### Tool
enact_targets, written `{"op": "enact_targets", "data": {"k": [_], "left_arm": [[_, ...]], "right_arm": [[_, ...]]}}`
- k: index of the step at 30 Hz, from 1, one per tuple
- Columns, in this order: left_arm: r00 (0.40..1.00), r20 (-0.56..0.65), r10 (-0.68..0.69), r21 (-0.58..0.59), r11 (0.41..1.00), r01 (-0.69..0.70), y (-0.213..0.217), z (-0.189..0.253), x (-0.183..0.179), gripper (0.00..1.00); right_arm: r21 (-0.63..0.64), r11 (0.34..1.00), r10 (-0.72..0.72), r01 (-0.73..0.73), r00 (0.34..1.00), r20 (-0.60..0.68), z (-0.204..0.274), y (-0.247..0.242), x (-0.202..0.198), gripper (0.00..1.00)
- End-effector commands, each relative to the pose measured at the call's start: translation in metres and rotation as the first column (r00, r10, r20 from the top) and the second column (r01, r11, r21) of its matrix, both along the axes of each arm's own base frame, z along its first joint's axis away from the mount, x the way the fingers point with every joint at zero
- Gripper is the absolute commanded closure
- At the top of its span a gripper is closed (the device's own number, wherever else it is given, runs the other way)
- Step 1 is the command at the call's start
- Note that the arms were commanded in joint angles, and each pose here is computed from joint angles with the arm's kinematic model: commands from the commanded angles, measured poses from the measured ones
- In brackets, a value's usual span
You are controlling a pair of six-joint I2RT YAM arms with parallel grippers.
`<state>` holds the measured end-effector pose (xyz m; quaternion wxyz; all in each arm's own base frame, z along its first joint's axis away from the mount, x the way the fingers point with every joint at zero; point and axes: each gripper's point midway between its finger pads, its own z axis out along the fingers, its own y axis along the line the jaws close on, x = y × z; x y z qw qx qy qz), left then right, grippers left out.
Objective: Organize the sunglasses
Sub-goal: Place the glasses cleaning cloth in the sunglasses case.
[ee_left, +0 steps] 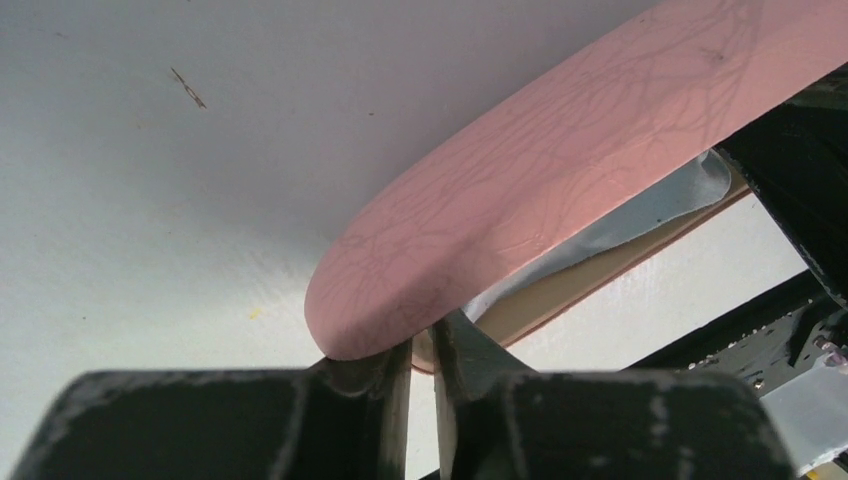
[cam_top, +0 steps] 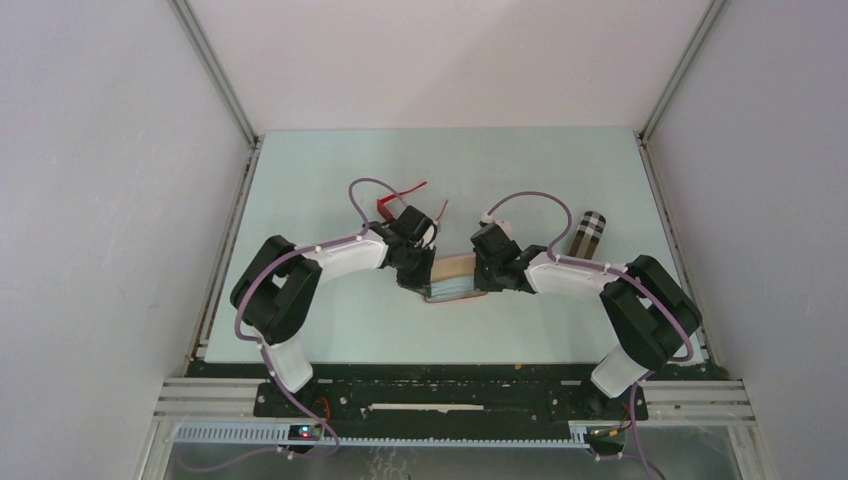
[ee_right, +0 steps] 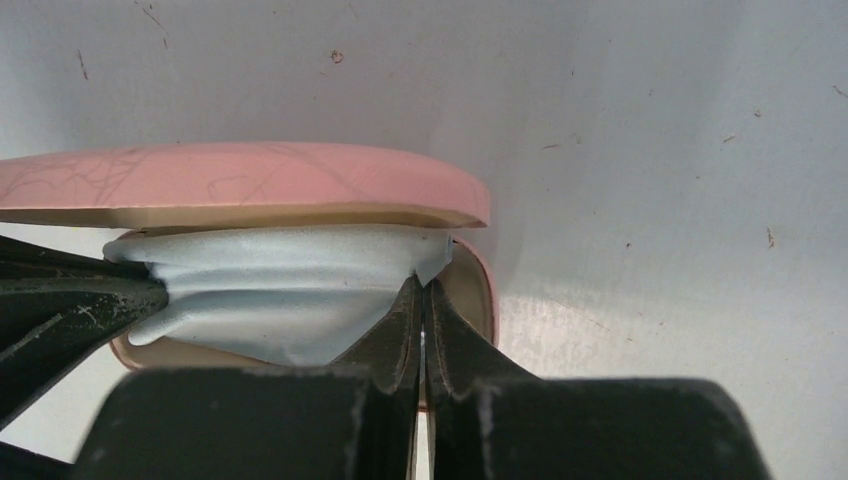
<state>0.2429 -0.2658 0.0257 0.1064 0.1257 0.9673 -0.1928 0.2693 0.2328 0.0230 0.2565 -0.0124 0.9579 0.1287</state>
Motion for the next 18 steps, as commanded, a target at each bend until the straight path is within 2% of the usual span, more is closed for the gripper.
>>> {"op": "enact_targets", "data": {"k": [1, 10, 15, 18], "left_arm": [[0.998, 0.055, -0.018, 0.036, 0.999, 0.016, 0.007, 0.017, 0.002, 0.76], [0.992, 0.126, -0.002, 0.049, 0.999, -0.004, 0.01, 0.039, 0.009, 0.72], [0.984, 0.176, -0.006, 0.078, 0.997, -0.008, 0.014, 0.05, 0.018, 0.69], [0.983, 0.186, -0.007, 0.075, 0.997, -0.007, 0.014, 0.055, 0.02, 0.68]], "right_arm": [[-0.035, 0.999, 0.012, -0.011, 0.999, 0.048, 0.008, -0.007, 0.001, 0.9], [-0.064, 0.998, 0.005, -0.001, 0.998, 0.068, 0.015, -0.011, -0.003, 0.83], [-0.046, 0.999, 0.003, 0.001, 0.996, 0.092, 0.027, -0.01, -0.003, 0.69], [-0.041, 0.999, 0.017, -0.014, 0.996, 0.092, 0.03, -0.008, -0.003, 0.64]]}}
